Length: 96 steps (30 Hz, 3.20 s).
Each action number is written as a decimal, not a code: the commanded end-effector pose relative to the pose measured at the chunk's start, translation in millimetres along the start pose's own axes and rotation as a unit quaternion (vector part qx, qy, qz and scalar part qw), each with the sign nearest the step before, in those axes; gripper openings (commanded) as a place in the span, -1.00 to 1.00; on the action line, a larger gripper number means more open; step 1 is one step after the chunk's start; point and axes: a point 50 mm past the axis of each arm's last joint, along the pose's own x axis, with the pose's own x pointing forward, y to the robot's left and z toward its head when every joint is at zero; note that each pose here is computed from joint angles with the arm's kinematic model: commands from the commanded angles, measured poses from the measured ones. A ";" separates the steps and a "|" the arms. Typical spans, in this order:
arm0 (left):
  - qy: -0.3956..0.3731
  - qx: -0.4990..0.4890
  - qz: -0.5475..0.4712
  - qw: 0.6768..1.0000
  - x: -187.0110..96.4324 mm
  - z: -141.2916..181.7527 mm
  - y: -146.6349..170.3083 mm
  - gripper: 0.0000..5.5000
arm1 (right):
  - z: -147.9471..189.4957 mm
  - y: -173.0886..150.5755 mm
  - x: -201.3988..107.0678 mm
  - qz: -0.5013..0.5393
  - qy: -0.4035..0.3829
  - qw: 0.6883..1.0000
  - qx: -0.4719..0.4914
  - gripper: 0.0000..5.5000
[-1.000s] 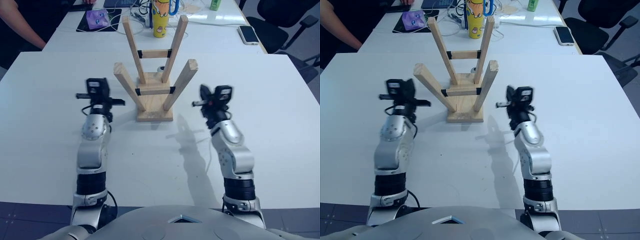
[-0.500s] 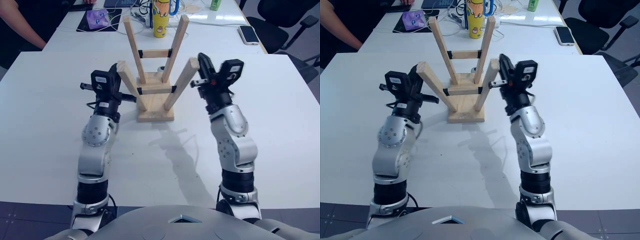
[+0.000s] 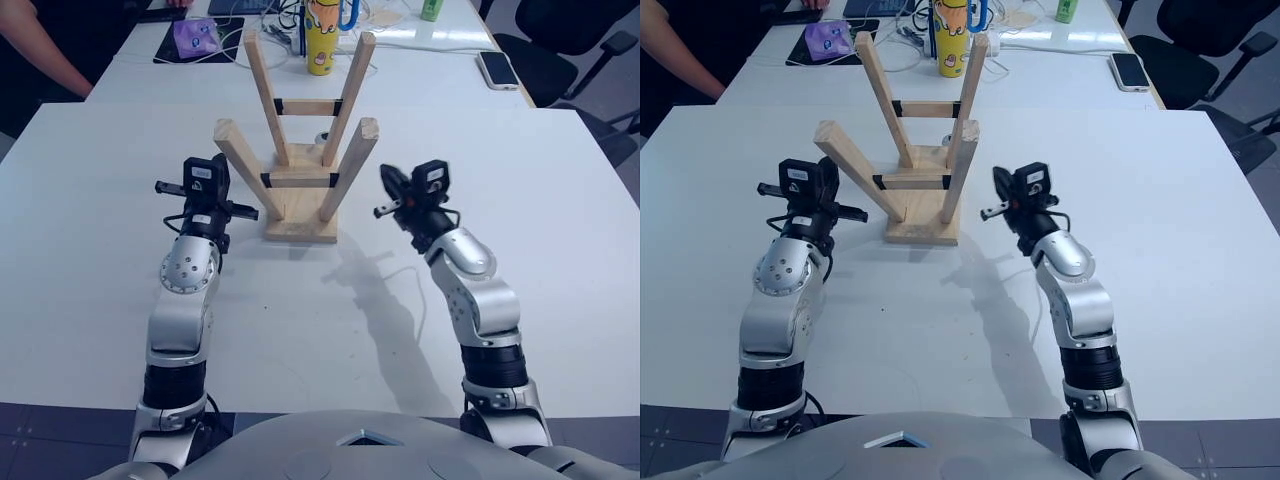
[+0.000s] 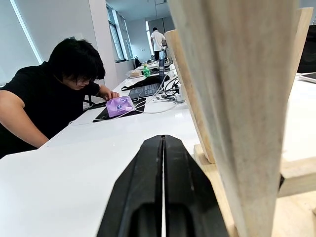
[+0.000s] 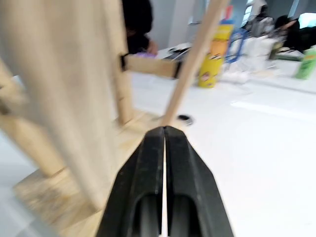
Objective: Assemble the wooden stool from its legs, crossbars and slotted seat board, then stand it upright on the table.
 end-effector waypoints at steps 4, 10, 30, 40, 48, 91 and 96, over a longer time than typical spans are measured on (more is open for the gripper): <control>0.180 0.023 -0.072 0.981 -42.9 -76.0 5.0 -1.00 | 56.4 -8.4 14.3 -0.022 -0.149 0.989 0.013 -0.99; 0.155 0.006 -0.259 0.953 -56.5 -71.4 -31.9 -1.00 | 40.0 -22.0 21.4 -0.052 -0.104 0.993 0.022 -0.99; 0.254 0.040 -0.279 0.925 -9.7 -113.1 -69.6 -1.00 | 189.6 18.2 31.3 0.127 -0.379 0.912 0.098 -0.99; 0.264 -0.004 -0.276 0.924 -13.2 -109.2 -73.6 -1.00 | -52.9 52.3 15.4 0.134 0.229 0.950 0.166 -0.99; 0.279 -0.012 -0.274 0.920 -15.1 -116.4 -74.7 -1.00 | 116.6 37.7 52.9 0.158 -0.197 0.957 0.140 -0.99; -0.091 -0.115 -0.356 0.923 -8.5 22.8 31.4 -1.00 | -92.6 78.9 36.2 0.155 0.094 0.977 0.112 -0.99; -0.116 -0.172 -0.384 0.900 -9.0 42.8 44.4 -1.00 | -109.1 81.7 36.5 0.147 0.135 0.976 0.093 -0.99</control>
